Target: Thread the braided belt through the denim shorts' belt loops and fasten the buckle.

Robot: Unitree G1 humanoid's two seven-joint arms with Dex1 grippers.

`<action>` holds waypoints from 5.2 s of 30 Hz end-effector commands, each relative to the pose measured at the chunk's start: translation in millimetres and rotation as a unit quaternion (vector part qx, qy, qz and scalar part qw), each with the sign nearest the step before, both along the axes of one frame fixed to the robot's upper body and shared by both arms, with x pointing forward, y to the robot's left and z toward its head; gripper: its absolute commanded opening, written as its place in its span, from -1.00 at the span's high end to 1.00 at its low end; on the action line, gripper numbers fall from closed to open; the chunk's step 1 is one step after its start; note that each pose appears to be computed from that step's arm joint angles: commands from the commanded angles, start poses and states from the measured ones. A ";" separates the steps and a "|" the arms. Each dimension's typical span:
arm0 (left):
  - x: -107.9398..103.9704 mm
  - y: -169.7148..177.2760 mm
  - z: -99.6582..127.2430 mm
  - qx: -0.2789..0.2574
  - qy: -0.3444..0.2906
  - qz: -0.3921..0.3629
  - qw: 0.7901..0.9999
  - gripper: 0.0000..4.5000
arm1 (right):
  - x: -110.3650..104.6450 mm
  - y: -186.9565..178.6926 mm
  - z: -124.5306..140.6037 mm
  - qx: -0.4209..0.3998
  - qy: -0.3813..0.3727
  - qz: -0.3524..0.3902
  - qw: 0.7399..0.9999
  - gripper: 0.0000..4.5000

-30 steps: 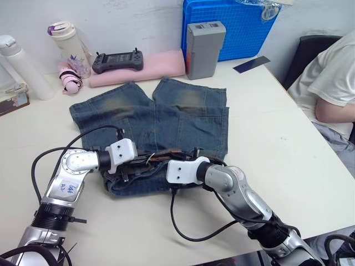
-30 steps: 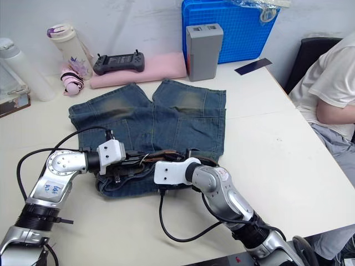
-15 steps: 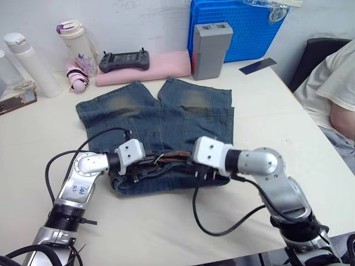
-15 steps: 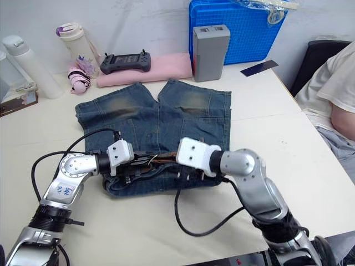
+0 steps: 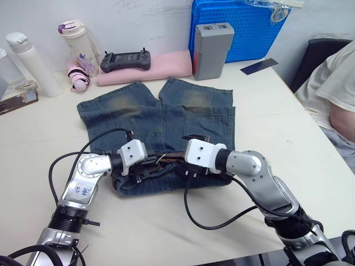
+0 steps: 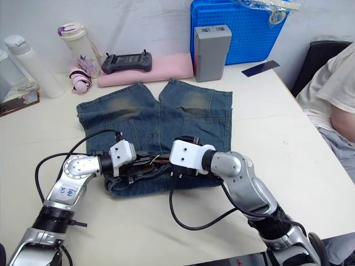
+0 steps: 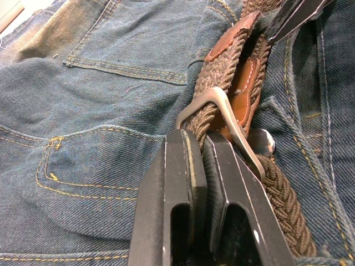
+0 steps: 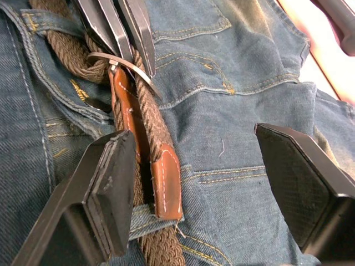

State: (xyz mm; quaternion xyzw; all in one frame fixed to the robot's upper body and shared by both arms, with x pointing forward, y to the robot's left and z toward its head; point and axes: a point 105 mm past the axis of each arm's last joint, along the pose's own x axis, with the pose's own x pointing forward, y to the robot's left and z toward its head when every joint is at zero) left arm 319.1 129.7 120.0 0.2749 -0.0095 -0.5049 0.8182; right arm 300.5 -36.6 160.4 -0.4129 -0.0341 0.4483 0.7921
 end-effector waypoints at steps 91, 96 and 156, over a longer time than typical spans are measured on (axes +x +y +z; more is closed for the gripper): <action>-41.5 66.2 -55.2 0.065 0.217 0.056 0.972 1.00 | -60.4 -55.2 -39.6 -0.061 -0.114 -0.048 0.990 -0.97; -41.3 68.0 -51.8 0.065 0.216 0.058 0.972 1.00 | -53.6 -57.0 -46.9 -0.070 -0.126 -0.078 0.987 -0.97; -61.6 102.1 -27.0 0.225 0.053 0.144 0.962 0.89 | -36.7 -52.8 -82.5 -0.100 -0.082 -0.107 0.986 1.00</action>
